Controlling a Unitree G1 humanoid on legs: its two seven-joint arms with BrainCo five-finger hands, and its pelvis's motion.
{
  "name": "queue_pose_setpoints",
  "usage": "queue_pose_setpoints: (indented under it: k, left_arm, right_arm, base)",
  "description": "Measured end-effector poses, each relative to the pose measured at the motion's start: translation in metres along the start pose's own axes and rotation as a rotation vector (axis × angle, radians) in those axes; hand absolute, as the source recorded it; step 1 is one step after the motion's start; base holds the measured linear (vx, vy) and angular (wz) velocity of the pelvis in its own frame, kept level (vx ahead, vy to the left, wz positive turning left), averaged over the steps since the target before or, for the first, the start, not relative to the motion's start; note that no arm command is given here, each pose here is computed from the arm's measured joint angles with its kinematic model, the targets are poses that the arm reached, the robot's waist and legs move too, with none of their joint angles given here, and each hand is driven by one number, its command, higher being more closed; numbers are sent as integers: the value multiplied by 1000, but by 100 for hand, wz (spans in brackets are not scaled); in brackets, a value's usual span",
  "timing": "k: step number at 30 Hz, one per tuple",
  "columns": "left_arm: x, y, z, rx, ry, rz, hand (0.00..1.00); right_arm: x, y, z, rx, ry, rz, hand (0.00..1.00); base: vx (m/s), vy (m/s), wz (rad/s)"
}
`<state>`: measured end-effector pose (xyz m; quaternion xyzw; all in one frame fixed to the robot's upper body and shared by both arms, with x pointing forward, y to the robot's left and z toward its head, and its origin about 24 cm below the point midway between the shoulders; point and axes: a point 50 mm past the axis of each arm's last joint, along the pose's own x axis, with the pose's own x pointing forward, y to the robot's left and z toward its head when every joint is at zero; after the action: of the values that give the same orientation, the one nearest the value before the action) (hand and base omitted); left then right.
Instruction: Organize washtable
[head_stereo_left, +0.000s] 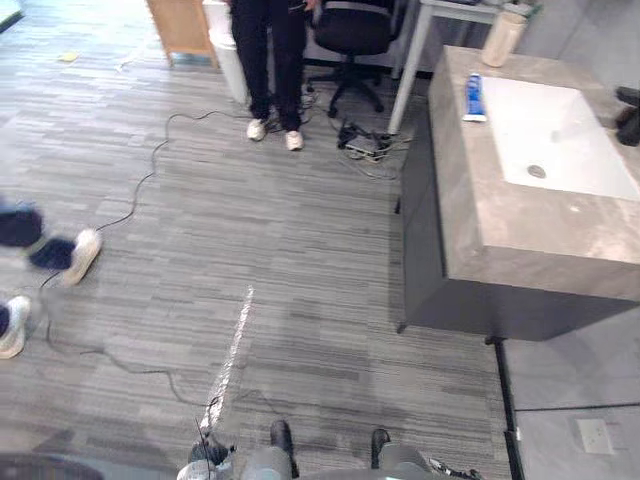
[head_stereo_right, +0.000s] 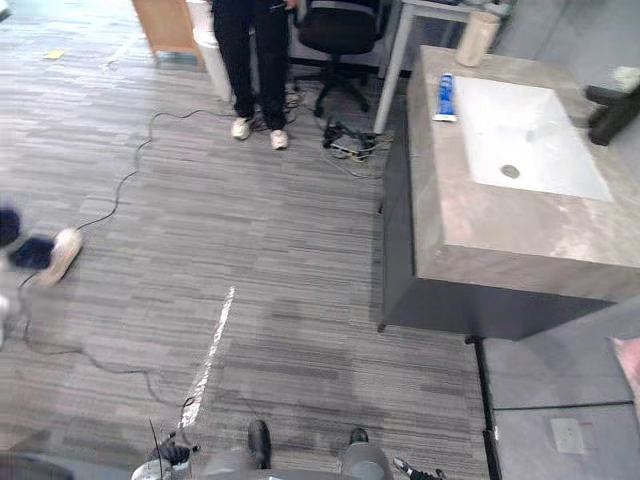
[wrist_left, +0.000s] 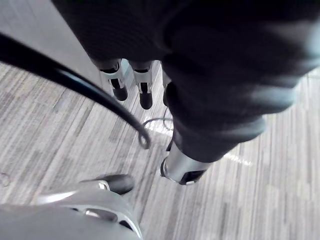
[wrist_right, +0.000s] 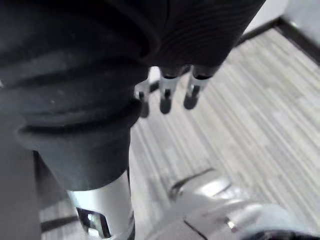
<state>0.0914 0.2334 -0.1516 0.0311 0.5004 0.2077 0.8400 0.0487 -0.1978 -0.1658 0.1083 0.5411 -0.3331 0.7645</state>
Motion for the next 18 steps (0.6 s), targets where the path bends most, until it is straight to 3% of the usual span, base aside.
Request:
queue_pose_setpoints:
  k: [4,9,14,18]
  left_arm:
    - [0,0,-2,-74,19,20,0]
    - [3,-3,0,-83,43,13,0]
    - [-3,-32,-8,-24,64,-76,0]
    - [-9,-57,-11,-78,91,-146,0]
  right_arm:
    - [-1,-1,1,45,-12,-2,0]
    - [-1,-9,-15,84,60,-35,0]
    - [0,-20,-16,112,67,-70,0]
    - [3,-30,10,115,-28,-91,0]
  base:
    - [41,290,22]
    - [428,248,19]
    - [626,182,44]
    - [724,117,8]
